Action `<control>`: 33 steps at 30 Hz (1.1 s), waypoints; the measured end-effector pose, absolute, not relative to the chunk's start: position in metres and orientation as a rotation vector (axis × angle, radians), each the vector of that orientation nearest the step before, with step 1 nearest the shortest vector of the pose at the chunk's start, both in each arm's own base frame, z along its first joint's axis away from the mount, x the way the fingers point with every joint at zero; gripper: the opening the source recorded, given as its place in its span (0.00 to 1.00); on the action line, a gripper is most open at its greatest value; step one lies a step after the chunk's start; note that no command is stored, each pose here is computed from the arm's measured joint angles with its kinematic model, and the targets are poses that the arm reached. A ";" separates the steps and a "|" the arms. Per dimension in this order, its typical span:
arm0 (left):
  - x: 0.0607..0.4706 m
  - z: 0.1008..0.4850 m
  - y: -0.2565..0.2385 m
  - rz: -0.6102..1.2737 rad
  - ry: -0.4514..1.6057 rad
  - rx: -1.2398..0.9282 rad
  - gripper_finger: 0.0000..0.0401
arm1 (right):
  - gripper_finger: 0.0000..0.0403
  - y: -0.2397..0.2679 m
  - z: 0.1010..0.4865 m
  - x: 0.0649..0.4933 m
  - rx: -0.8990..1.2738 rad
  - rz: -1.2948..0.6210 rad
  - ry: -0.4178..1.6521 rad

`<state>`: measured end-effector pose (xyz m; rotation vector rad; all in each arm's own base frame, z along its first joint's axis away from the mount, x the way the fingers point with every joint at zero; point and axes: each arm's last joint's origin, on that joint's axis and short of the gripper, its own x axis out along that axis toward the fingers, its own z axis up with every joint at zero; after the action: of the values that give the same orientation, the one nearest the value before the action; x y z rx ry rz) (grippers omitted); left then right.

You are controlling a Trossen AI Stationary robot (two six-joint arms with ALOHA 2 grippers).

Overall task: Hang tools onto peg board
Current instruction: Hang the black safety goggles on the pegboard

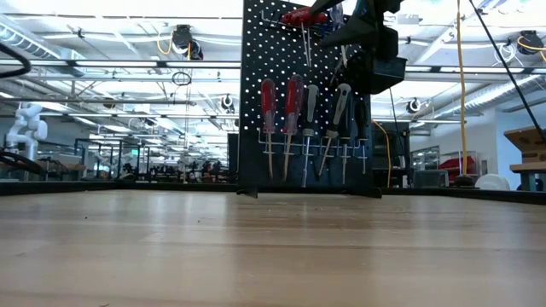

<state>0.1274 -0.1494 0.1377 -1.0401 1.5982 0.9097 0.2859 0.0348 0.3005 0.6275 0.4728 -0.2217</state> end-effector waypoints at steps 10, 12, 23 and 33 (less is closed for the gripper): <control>0.129 0.134 -0.150 0.927 1.562 -1.012 0.28 | 0.54 0.029 0.301 0.286 0.628 -0.243 0.465; 0.128 0.133 -0.150 0.921 1.562 -1.000 0.23 | 0.54 0.028 0.301 0.287 0.628 -0.245 0.464; 0.141 0.159 -0.152 0.890 1.387 -0.908 0.03 | 0.54 0.029 0.302 0.287 0.631 -0.240 0.454; 0.169 0.255 -0.130 0.920 0.971 -0.720 0.05 | 0.54 0.030 0.319 0.295 0.668 -0.163 0.268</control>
<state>0.1694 -0.1298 0.2549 -0.7204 0.9714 0.9198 0.2945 0.0297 0.3194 0.6681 0.2677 -0.1632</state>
